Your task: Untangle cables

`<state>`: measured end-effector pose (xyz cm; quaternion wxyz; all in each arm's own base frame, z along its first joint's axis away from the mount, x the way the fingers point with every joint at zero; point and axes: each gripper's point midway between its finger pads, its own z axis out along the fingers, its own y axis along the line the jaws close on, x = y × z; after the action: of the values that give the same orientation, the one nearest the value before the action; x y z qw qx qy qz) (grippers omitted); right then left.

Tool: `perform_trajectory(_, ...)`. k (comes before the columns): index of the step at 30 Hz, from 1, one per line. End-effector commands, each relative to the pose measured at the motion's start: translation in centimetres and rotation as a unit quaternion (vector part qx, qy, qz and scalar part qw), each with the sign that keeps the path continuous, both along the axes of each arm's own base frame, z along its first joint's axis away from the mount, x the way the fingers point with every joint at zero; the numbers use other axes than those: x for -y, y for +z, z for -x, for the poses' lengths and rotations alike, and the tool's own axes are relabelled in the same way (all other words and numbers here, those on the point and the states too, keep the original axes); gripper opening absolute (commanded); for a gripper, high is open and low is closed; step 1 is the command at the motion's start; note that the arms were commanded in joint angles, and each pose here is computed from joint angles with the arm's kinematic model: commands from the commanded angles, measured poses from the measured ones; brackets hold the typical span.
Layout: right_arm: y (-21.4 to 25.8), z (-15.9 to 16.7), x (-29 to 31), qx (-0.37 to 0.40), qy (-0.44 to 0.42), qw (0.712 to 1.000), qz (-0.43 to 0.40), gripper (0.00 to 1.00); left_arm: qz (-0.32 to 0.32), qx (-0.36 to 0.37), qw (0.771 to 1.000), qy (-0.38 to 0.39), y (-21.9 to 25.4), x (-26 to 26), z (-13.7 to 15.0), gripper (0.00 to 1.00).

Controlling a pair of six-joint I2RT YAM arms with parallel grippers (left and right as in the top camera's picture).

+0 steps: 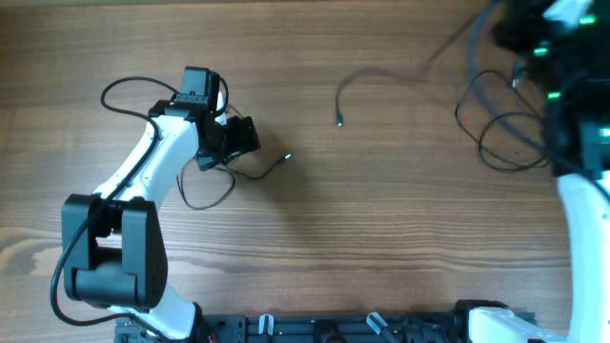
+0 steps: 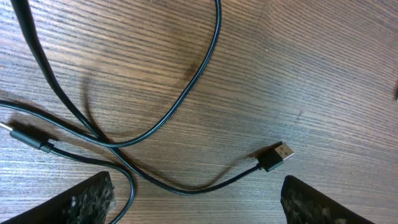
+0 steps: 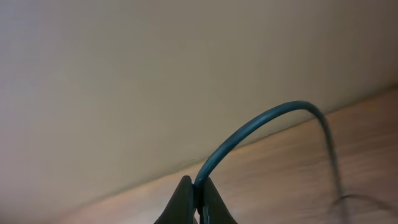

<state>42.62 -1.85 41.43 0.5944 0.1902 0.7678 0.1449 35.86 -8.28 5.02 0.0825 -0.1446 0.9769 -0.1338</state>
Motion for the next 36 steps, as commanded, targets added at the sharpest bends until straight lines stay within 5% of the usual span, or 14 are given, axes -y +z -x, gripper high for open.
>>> perform_trajectory(1,2.0,1.3,10.3,0.036,-0.13,0.991,-0.005,0.04,0.007,0.001,1.0,-0.004,0.3,0.2,0.2,0.88)
perform_trajectory(5,2.5,4.4,17.8,0.066,-0.205,0.971,-0.101,0.04,0.007,0.002,1.0,-0.003,0.3,0.2,0.1,0.88)
perform_trajectory(11,0.1,5.3,20.8,0.022,-0.221,0.972,-0.072,0.04,0.007,0.002,1.0,-0.003,0.3,0.2,0.1,0.88)
perform_trajectory(16,-11.7,3.4,16.2,-0.183,-0.087,0.975,-0.093,0.04,0.007,0.002,1.0,-0.003,0.3,0.2,0.1,0.88)
perform_trajectory(23,-26.4,3.6,10.0,-0.414,0.034,0.893,-0.172,0.06,0.007,0.002,1.0,-0.003,0.3,0.2,0.1,0.88)
perform_trajectory(25,-28.6,3.8,9.5,-0.445,0.039,0.875,-0.186,0.26,0.007,0.002,1.0,-0.003,0.3,0.2,0.1,0.88)
perform_trajectory(27,-30.0,4.1,9.1,-0.465,0.041,0.862,-0.197,0.71,0.007,0.002,1.0,-0.003,0.3,0.2,0.1,0.88)
perform_trajectory(29,-30.3,4.4,9.0,-0.474,0.042,0.856,-0.201,0.99,0.007,0.002,1.0,-0.003,0.3,0.2,0.1,0.88)
perform_trajectory(36,-30.2,4.5,7.1,-0.479,0.084,0.854,-0.183,1.0,0.007,0.003,1.0,-0.003,0.3,0.2,0.1,0.91)
